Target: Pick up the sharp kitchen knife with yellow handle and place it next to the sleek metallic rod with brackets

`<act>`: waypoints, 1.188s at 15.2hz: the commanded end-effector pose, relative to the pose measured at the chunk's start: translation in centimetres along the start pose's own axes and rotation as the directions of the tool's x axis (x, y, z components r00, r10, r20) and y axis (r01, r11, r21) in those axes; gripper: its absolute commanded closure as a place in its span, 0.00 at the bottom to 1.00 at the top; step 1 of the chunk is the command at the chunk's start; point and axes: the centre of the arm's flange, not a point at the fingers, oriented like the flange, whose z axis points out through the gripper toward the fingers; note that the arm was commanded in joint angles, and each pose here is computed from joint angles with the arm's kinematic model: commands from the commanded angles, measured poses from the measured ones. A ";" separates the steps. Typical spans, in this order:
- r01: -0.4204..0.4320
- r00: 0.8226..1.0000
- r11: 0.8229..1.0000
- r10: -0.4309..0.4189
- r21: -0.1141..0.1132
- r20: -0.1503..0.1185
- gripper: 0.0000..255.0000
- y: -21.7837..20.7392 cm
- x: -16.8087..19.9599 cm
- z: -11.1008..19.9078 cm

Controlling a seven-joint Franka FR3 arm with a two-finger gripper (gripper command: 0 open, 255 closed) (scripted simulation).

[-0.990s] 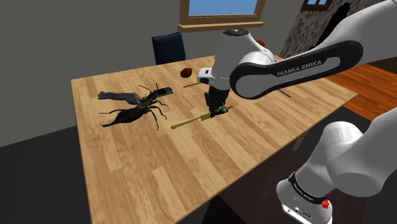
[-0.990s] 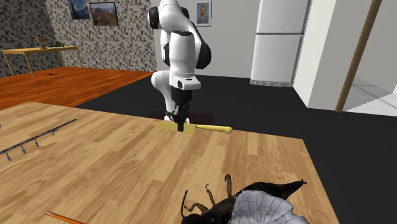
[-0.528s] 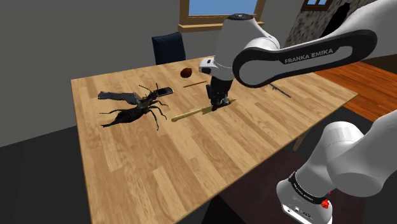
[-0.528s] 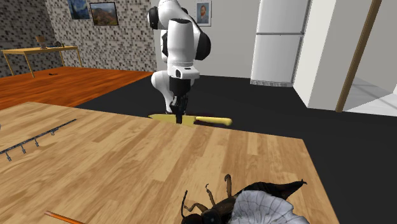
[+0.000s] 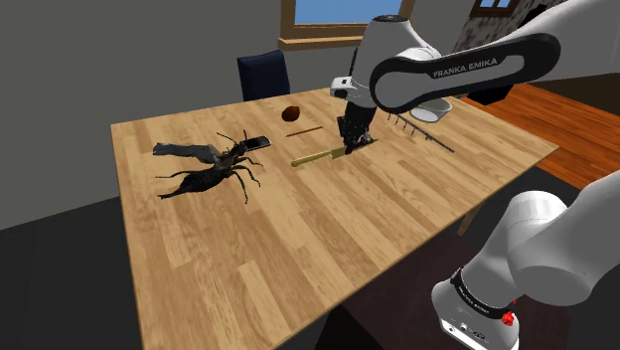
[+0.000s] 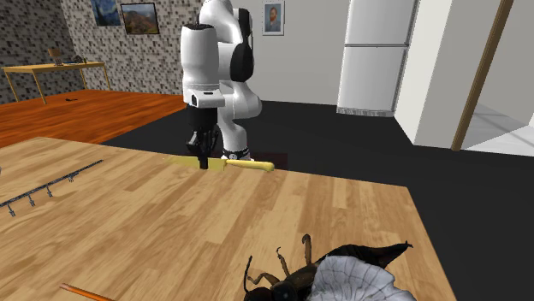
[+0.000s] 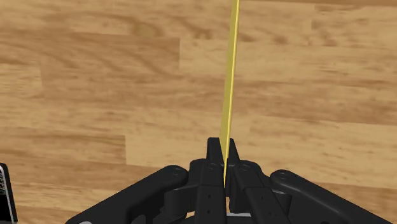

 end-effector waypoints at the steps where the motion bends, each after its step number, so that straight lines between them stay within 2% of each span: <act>1: 0.002 1.000 1.000 -0.002 0.000 0.000 1.00 1.4 -2.1 0.3; 18: 0.002 1.000 1.000 -0.002 0.000 0.000 1.00 12.3 -21.6 1.7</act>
